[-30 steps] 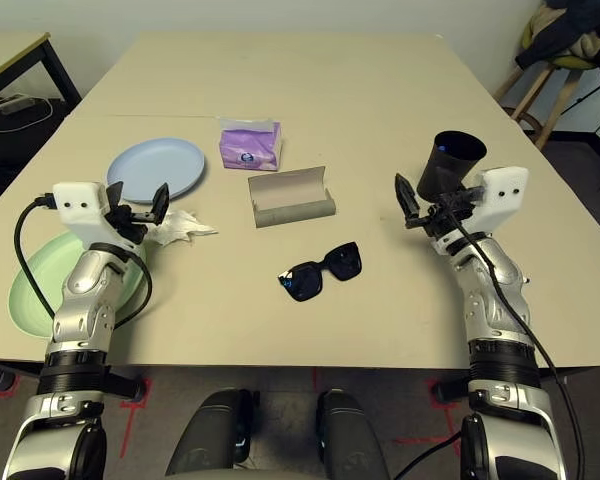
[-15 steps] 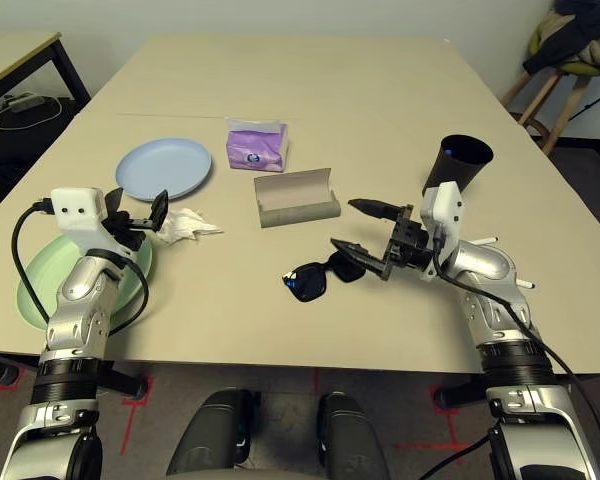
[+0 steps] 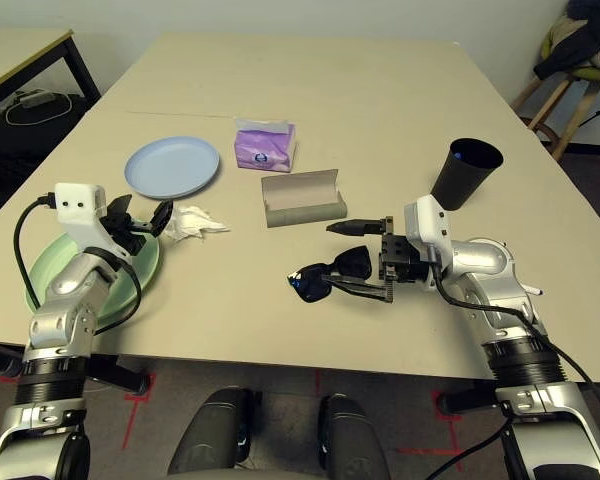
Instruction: Organize and tidy the items on the table.
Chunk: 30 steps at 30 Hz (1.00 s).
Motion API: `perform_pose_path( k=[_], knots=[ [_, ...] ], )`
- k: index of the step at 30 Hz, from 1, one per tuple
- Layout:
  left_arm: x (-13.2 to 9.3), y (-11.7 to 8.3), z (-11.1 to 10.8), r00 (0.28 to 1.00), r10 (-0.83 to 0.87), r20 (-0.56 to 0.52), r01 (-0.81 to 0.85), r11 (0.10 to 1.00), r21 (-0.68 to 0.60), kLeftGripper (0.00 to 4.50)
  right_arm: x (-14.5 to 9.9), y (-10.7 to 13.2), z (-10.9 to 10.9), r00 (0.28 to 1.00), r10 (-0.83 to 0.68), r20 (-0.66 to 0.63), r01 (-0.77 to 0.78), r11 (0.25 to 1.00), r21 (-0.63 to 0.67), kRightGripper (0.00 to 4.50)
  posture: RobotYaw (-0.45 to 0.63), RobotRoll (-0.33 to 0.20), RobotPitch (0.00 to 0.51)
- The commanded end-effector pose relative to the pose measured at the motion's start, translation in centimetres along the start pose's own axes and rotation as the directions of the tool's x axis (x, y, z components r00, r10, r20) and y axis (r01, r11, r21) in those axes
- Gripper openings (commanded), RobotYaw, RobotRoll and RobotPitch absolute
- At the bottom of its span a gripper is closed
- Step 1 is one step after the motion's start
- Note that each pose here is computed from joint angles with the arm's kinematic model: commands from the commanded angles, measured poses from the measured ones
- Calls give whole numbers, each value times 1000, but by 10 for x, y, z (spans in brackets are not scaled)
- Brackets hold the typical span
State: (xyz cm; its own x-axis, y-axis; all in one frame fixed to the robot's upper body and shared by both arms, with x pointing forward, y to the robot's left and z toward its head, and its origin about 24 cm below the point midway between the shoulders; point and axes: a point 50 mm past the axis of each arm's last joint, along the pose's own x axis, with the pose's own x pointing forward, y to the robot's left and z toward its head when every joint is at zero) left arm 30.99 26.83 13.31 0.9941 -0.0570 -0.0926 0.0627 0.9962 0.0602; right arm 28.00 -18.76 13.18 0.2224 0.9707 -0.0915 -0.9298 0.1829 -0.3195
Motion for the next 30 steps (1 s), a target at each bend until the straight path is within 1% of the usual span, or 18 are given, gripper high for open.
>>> perform_pose_path(
  k=[1,5,7,13,17,24,27,29,30],
  knots=[
    [-4,25,2,984,76,-158,-84,995,-46,4482,1,2,-2,1000,-11,7,11,1000,2,4500,171,0,69],
    [-8,48,9,959,146,-241,-172,981,-89,4482,3,3,-4,1000,-25,15,25,1000,7,4500,169,0,70],
    [-10,54,11,944,163,-287,-196,977,-89,4482,4,4,-4,999,-32,18,32,999,9,4500,168,0,70],
    [-21,76,17,897,148,-417,-180,983,-38,4482,6,3,-7,999,-42,18,41,999,12,4500,170,0,70],
    [-33,92,19,861,130,-492,-155,988,-10,4482,7,4,-8,999,-45,20,45,999,13,4500,169,0,71],
    [-53,113,14,797,119,-592,-147,989,1,4482,10,5,-8,998,-52,31,52,999,16,4500,170,0,70],
    [-59,117,8,779,111,-617,-150,989,-12,4482,11,6,-7,998,-53,35,53,999,15,4500,168,0,70],
    [-62,118,3,764,104,-637,-150,988,-19,4108,12,6,-6,998,-55,37,54,998,13,4500,168,0,70],
    [-64,118,1,755,99,-648,-148,989,-21,3813,13,5,-5,998,-55,38,55,998,12,4500,168,0,70]
  ],
)
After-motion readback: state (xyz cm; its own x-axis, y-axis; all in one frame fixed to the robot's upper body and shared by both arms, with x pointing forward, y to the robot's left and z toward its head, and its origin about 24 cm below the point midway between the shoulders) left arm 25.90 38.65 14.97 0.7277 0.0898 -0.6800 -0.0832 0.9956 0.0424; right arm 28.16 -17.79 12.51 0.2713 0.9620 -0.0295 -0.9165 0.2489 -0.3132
